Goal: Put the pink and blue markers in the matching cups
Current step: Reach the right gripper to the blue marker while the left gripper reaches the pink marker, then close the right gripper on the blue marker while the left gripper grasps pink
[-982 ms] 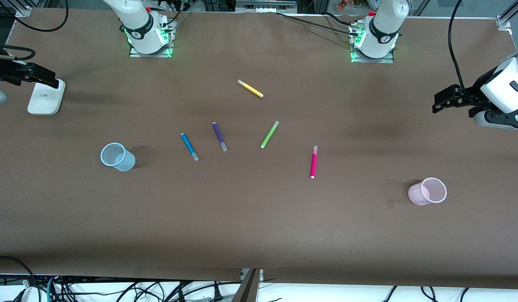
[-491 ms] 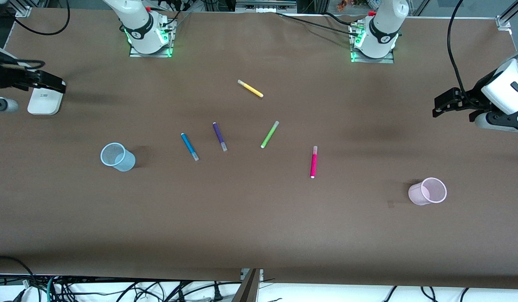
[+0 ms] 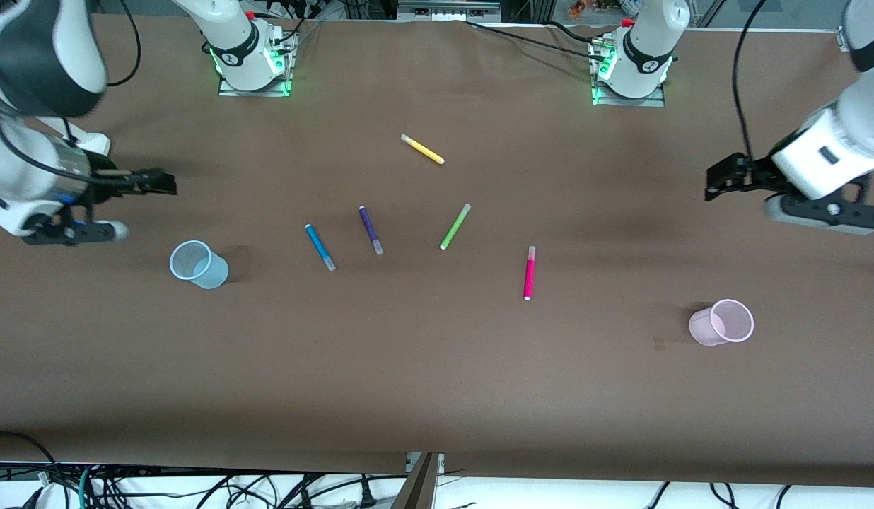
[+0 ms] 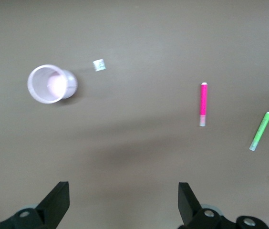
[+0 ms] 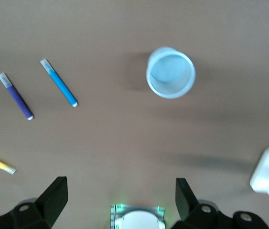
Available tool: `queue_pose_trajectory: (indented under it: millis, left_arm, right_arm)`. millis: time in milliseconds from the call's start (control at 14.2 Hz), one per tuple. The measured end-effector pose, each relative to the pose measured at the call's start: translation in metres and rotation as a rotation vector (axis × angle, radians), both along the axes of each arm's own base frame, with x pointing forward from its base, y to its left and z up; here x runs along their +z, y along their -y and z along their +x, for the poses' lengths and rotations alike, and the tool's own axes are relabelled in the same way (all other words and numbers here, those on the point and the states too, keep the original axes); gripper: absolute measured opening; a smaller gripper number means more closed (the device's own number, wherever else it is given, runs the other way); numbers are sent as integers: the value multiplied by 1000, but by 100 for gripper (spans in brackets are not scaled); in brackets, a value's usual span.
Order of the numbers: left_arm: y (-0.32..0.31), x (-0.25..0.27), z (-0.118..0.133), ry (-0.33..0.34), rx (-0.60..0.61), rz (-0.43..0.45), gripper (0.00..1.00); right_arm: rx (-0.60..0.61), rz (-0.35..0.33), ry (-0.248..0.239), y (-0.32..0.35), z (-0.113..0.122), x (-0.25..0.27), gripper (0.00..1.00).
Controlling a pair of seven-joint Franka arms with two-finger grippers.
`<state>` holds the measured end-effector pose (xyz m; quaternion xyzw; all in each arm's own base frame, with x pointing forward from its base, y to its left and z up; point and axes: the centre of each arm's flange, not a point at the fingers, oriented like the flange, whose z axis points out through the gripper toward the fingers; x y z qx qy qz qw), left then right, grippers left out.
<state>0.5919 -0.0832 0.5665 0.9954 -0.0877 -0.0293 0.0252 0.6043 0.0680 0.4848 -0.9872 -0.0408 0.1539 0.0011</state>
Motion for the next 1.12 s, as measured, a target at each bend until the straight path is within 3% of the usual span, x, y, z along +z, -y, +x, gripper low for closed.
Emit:
queue_pose_trajectory:
  millis: [211, 491, 772, 982, 1123]
  left_arm:
    - [39, -58, 26, 10, -48, -22, 100]
    - [71, -169, 49, 49, -75, -61, 100]
    - [95, -274, 40, 59, -78, -88, 100]
    - [136, -312, 29, 70, -48, -103, 100]
    - [163, -335, 19, 73, -48, -112, 100]
  right_arm:
    - [64, 2, 13, -45, 20, -56, 100]
    - [149, 10, 43, -103, 30, -113, 100]
    - [288, 35, 89, -166, 20, -171, 100]
    - [345, 42, 97, -192, 9, -203, 100]
    - [356, 51, 132, -197, 6, -220, 100]
